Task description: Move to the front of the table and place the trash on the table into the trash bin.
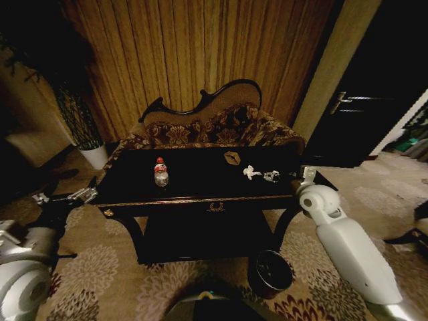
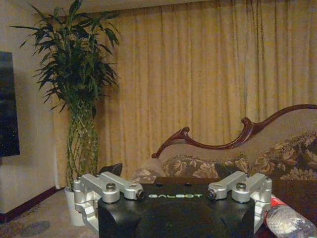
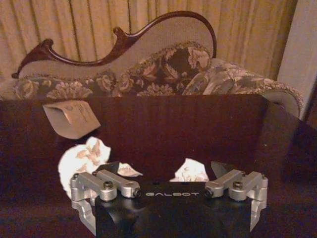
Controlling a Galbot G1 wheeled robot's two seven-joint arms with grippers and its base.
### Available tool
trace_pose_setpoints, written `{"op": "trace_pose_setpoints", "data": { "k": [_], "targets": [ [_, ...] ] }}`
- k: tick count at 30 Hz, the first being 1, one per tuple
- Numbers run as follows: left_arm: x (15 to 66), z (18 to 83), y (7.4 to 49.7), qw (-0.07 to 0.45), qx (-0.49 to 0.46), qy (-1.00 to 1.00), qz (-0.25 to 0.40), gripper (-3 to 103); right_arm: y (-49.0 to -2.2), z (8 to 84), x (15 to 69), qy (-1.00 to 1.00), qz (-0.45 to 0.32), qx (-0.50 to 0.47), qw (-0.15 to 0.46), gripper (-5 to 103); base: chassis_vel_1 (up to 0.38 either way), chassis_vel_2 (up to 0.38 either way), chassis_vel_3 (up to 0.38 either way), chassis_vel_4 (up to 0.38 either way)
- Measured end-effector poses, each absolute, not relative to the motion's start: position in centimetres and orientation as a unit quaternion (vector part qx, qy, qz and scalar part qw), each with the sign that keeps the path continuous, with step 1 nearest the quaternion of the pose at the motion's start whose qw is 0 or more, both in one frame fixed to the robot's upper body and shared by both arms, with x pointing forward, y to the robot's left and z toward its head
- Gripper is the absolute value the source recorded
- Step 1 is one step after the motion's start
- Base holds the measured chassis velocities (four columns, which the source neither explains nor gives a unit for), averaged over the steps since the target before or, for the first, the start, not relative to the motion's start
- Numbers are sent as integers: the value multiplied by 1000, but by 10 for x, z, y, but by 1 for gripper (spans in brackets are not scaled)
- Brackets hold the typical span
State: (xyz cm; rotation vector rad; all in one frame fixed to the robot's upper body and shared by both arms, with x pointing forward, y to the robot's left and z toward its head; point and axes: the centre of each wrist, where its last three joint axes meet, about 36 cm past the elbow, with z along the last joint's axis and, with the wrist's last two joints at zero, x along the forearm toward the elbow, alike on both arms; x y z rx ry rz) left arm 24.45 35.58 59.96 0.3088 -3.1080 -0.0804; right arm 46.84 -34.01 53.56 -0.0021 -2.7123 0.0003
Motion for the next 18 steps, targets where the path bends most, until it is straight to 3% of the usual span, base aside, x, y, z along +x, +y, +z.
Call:
{"op": "trace_pose_setpoints", "data": {
  "k": [15,18],
  "targets": [
    [244,601,357,5,100,-995,-28,100,-345,520,474,-974,17,-23,227,101,0,0,0,0],
    [244,602,357,5,100,-995,-29,100,-347,519,471,-973,20,-28,226,87,0,0,0,0]
  ]
}}
